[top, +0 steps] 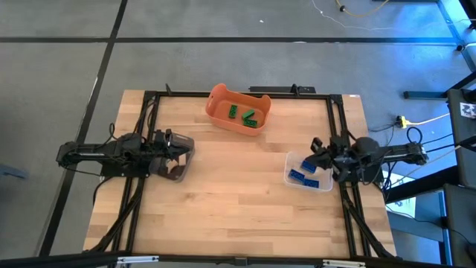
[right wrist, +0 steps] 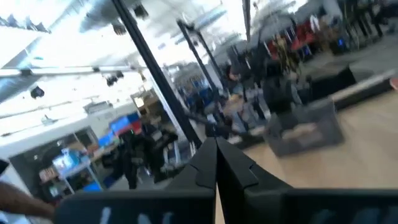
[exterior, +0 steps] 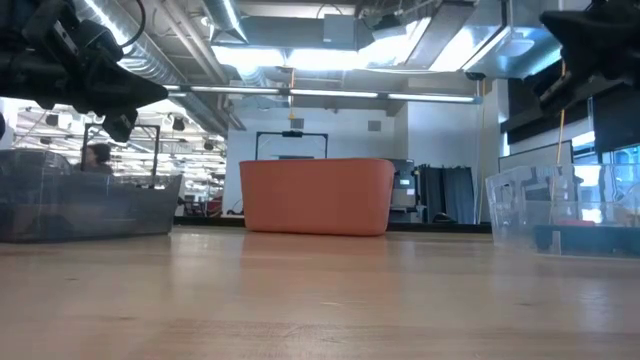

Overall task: Sort & place blocks by color
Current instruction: Return to Home Position

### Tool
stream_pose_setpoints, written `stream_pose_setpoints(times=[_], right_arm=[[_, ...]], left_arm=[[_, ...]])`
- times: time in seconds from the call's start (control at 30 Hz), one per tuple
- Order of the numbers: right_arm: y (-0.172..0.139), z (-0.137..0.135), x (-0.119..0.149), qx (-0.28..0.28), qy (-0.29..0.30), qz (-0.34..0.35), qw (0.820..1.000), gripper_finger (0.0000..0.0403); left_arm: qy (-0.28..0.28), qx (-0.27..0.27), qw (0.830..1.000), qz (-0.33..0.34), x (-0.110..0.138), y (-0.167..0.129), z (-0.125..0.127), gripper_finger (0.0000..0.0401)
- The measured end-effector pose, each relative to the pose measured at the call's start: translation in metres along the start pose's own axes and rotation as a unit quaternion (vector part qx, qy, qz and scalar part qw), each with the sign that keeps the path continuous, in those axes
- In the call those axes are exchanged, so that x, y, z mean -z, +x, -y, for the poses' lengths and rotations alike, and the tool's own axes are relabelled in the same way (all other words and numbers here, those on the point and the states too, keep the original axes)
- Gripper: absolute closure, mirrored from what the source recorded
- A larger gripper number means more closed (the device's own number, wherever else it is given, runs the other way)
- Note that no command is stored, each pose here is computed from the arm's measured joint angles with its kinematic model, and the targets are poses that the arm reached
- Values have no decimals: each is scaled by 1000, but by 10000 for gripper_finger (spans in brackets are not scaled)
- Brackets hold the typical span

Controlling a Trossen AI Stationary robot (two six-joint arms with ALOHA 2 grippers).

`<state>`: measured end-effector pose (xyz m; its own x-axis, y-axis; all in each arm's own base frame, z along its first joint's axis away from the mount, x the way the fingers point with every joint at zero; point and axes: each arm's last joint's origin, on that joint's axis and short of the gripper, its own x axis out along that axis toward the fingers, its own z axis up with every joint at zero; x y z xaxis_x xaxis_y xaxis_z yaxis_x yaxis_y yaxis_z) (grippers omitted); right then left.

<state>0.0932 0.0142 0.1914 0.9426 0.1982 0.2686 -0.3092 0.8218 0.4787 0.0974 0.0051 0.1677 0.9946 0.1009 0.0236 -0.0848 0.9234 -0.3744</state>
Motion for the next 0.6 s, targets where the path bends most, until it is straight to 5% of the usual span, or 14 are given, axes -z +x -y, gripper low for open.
stream_pose_setpoints(times=[0.4, 0.6], right_arm=[[-2, 13, -4, 79, -52, 16, 995, 403], [-5, 25, 7, 149, -43, -39, 987, 403]], left_arm=[[0, 0, 1000, 0, 0, 0, 0, 401], [0, 0, 1000, 0, 0, 0, 0, 401]])
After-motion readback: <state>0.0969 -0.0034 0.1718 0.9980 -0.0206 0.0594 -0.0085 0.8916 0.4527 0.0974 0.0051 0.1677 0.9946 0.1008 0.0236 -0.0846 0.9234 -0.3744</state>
